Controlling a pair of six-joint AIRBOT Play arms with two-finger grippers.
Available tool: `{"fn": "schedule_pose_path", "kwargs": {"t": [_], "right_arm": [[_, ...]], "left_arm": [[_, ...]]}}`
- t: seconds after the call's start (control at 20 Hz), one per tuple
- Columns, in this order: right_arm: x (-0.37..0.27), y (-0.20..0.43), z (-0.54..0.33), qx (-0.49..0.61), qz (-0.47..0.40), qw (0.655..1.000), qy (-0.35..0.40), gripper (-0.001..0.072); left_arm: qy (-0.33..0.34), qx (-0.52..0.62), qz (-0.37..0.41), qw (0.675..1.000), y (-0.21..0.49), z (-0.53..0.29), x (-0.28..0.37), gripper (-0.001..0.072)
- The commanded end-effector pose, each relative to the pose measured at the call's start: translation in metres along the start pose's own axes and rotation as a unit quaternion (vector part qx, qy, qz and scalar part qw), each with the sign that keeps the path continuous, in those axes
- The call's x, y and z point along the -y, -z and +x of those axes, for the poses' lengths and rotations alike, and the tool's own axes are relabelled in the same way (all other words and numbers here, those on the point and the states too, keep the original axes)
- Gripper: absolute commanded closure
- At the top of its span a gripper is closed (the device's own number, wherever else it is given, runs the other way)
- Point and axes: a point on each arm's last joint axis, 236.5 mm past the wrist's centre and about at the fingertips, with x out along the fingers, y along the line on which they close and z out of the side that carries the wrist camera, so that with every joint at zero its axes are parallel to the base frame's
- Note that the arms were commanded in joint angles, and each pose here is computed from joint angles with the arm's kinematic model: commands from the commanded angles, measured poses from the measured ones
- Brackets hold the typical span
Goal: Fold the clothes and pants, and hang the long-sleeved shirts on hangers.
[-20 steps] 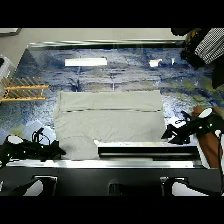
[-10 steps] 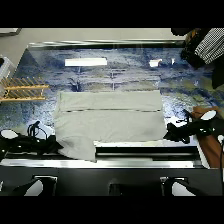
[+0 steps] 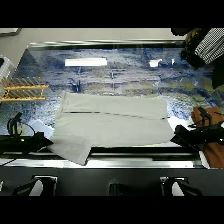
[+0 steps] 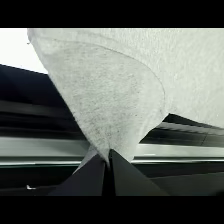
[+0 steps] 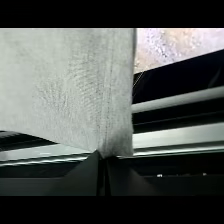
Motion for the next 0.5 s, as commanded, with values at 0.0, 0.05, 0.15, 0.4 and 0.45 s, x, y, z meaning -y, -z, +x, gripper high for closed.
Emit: {"fn": "schedule_pose_path", "kwargs": {"t": [0.0,0.05,0.15,0.4,0.45], "right_arm": [[-0.014,-0.003,-0.011,0.04,-0.011,0.999,-0.023,0.0679],[-0.027,-0.017,-0.01,0.061,-0.025,0.997,-0.051,0.068],[-0.061,-0.054,-0.014,0.116,-0.035,0.985,-0.126,0.068],[-0.055,-0.128,0.004,0.155,-0.019,0.979,-0.127,0.068],[-0.053,-0.139,0.01,0.152,-0.013,0.98,-0.128,0.068]], "left_arm": [[0.028,0.023,0.002,0.999,-0.003,-0.008,0.018,0.069],[0.041,0.034,0.005,0.999,-0.013,-0.008,0.024,0.0691],[0.055,0.058,-0.002,0.997,-0.043,-0.008,0.029,0.069],[0.07,0.067,0.0,0.995,-0.12,0.005,0.037,0.069],[0.071,0.062,0.001,0.996,-0.135,0.011,0.039,0.069]]}}
